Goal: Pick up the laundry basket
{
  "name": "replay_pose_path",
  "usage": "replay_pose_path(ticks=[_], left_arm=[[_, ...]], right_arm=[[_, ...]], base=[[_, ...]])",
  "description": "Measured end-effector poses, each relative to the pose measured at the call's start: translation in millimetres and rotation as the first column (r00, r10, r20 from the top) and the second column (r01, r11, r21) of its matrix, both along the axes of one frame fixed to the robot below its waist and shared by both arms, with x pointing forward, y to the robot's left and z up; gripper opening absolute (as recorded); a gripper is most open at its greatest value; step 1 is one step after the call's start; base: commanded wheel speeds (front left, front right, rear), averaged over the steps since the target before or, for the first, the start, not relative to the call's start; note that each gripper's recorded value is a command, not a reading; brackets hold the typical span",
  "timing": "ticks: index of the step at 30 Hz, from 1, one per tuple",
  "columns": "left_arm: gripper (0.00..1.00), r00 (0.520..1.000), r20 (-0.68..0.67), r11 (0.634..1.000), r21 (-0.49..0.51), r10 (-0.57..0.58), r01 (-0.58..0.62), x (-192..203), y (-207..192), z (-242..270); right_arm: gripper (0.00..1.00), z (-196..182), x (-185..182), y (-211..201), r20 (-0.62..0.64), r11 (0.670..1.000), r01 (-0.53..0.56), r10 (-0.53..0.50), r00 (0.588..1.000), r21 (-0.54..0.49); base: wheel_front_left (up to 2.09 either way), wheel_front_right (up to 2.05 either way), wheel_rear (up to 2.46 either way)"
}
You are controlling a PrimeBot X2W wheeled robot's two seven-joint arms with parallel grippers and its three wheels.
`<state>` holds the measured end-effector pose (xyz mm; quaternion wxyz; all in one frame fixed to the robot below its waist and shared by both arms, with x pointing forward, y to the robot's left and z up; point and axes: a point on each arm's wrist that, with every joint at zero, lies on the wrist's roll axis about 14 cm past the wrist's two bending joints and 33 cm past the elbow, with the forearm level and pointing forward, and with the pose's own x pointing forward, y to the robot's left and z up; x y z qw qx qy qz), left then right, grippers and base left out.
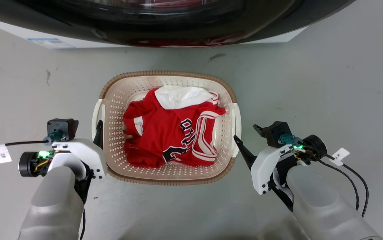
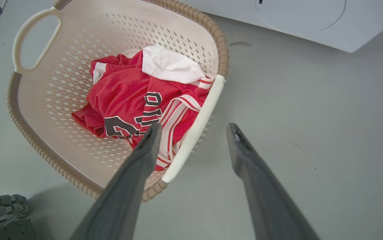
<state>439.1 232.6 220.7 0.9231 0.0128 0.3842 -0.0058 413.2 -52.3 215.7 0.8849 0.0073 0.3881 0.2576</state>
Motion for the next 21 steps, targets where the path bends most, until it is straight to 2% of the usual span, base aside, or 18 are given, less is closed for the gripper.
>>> replay_pose_path(ticks=[21], left_arm=[[1.00,0.991,-0.132,1.000,0.017,-0.009,0.012,-10,6,-50]], right_arm=[[1.00,-52,-5,13,-0.142,0.999,-0.041,0.042,0.989,0.008]], base=[[0.00,0.00,0.00]])
